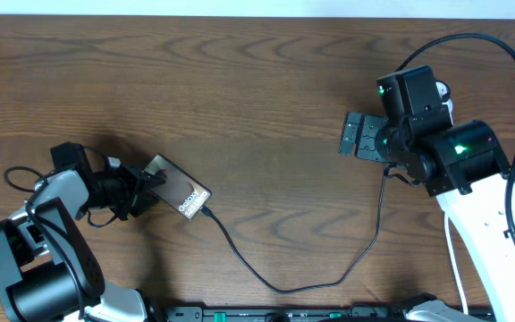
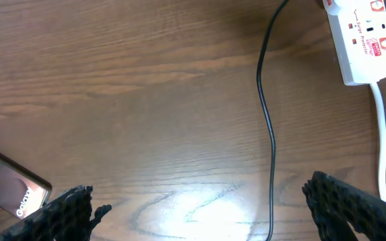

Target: Plug charger to phone and switch on socket

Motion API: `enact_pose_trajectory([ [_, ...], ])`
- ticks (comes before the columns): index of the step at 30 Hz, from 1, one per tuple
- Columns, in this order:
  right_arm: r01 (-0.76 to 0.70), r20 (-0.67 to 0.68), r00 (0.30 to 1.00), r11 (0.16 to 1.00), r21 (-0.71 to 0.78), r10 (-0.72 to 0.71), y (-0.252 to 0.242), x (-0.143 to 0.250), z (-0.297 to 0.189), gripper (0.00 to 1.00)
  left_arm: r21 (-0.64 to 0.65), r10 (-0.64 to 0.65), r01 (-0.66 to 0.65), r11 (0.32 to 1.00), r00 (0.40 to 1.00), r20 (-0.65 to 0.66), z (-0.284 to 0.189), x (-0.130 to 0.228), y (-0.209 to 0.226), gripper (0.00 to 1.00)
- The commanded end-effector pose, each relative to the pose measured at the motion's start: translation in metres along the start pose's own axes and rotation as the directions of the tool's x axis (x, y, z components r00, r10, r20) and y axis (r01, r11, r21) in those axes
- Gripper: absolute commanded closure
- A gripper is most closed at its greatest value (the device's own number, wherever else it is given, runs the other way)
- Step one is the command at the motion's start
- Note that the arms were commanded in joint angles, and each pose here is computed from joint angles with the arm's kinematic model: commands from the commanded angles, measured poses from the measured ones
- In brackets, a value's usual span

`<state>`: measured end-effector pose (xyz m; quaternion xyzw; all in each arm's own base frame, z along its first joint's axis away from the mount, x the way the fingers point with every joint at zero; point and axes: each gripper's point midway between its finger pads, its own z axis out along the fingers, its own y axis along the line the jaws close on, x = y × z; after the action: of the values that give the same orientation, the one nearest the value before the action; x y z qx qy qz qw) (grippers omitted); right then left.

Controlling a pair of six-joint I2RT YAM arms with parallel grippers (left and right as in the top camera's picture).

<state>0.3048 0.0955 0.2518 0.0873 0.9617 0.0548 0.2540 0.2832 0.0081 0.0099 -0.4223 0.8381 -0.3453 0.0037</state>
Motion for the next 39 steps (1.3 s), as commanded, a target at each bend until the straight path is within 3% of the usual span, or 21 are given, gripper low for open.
enact_pose_trajectory([
  [1,-0.009,0.005,1.000,1.000,-0.008,0.009,0.002,0.000,-0.003,0.01,-0.175,-0.055,0.058,0.983,0.998,0.019,0.006,0.003,0.043,0.47],
  [9,-0.008,0.005,1.000,1.000,-0.007,0.008,0.002,0.000,-0.003,0.01,-0.188,-0.039,0.042,0.981,0.999,0.017,0.006,0.003,0.045,0.46],
  [18,-0.009,0.011,1.000,1.000,-0.008,0.009,0.002,-0.002,-0.003,0.01,-0.179,0.062,-0.057,0.982,0.998,0.024,-0.006,-0.002,0.032,0.44],
  [27,-0.008,0.002,1.000,1.000,-0.002,0.008,0.003,-0.002,0.002,0.01,-0.203,0.196,-0.170,0.964,0.974,0.113,-0.039,-0.009,-0.001,0.38],
  [34,-0.005,-0.020,1.000,1.000,0.010,0.005,0.005,-0.002,0.014,0.01,-0.363,0.361,-0.282,0.888,0.916,0.172,-0.070,-0.004,-0.034,0.37],
  [39,-0.001,-0.044,0.999,1.000,0.021,0.002,0.006,-0.001,0.023,0.01,-0.438,0.521,-0.410,0.800,0.837,0.169,-0.079,0.014,-0.071,0.37],
])
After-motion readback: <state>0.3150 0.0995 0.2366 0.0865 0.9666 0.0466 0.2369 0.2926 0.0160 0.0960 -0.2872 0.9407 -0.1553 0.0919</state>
